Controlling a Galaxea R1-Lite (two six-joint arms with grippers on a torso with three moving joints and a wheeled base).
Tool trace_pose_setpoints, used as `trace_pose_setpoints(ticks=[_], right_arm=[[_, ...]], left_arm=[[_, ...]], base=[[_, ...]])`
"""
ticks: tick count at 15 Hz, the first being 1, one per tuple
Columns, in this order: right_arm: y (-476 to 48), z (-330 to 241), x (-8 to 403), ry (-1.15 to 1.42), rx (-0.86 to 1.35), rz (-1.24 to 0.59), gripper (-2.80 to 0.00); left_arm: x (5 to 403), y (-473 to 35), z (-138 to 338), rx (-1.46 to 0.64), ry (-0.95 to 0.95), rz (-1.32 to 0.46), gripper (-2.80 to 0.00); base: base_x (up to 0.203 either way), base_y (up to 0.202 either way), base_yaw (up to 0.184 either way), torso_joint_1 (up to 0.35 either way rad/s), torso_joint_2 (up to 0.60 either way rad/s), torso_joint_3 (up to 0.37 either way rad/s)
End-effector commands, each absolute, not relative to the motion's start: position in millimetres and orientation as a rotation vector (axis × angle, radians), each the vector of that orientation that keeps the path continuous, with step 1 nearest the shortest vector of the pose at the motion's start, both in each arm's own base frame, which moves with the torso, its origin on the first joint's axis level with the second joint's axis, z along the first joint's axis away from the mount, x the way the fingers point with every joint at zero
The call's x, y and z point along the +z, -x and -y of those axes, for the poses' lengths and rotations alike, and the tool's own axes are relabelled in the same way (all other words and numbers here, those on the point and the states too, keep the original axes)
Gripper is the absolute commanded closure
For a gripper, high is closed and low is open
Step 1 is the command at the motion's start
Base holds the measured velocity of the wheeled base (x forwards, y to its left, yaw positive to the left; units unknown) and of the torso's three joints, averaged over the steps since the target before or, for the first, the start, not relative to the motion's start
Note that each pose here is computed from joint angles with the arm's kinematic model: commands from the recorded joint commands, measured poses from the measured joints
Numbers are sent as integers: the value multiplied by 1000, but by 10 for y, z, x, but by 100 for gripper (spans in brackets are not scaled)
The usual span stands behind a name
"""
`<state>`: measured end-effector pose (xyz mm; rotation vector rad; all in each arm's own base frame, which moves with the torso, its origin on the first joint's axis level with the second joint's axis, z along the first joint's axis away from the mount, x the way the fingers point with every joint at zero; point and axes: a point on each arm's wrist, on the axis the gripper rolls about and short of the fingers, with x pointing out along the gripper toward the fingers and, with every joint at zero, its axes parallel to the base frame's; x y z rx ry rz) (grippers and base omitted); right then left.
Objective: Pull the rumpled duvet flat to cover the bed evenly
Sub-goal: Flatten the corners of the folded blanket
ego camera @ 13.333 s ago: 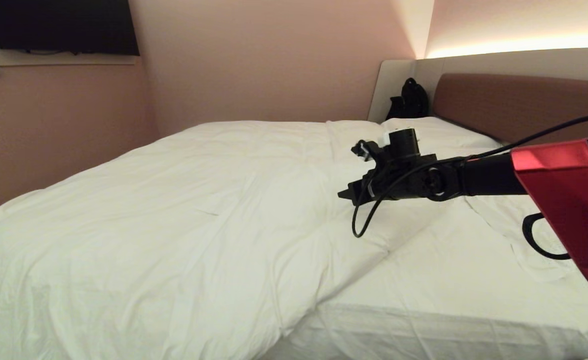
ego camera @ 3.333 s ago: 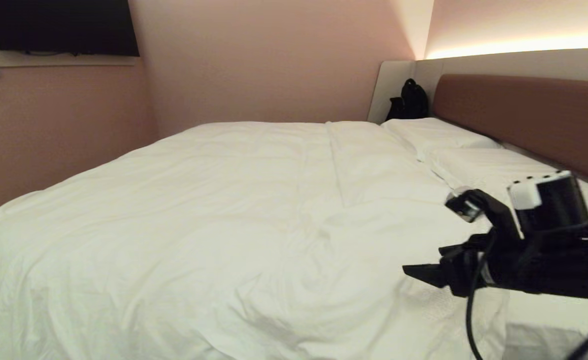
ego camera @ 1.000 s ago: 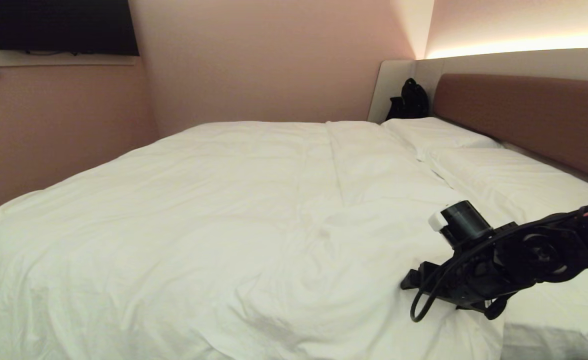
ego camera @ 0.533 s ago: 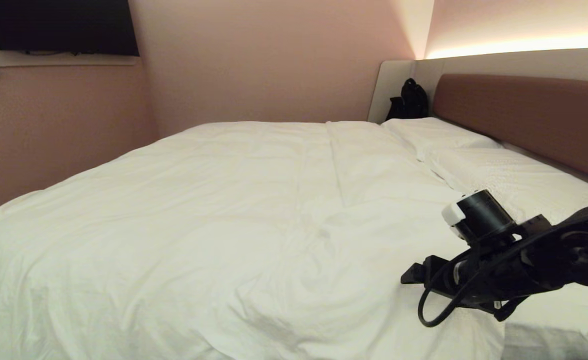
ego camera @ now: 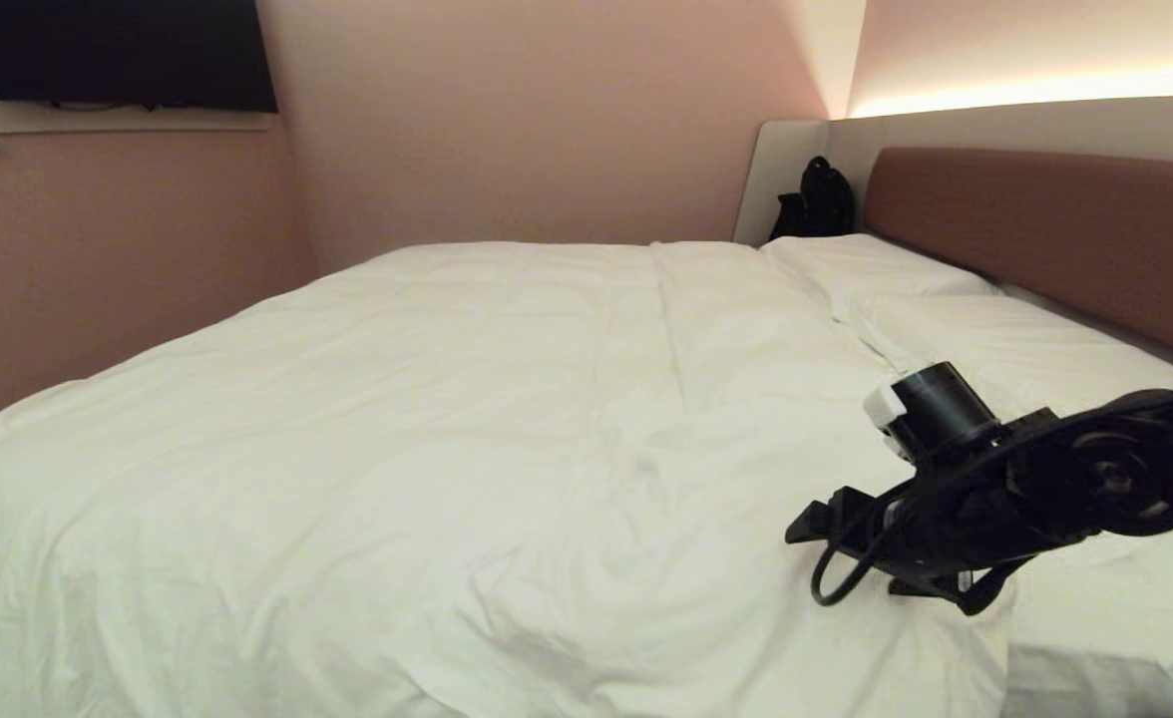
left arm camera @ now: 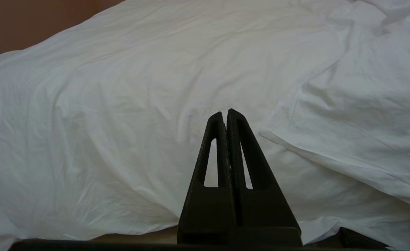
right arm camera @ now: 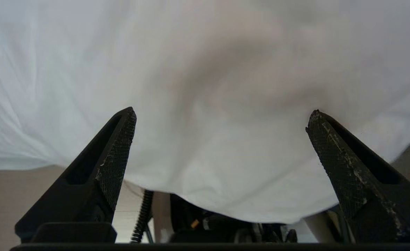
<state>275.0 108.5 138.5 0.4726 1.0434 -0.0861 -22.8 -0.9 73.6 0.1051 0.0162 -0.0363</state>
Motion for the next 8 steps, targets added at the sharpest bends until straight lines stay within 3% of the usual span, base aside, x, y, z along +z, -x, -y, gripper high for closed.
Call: trace_pose_setpoints(ticks=[1,8], right_arm=[[-3010,-1090,1195,-500,-112,-1096,-280],[-3466,-1011,698,-483,-204,-1179,-280]], left_arm=[[736,228,9,-36,-107,-16,0],[736,228,9,-36,-107,-16,0]], base=[[0,0,0,0,0,0],[0,0,0,0,0,0]])
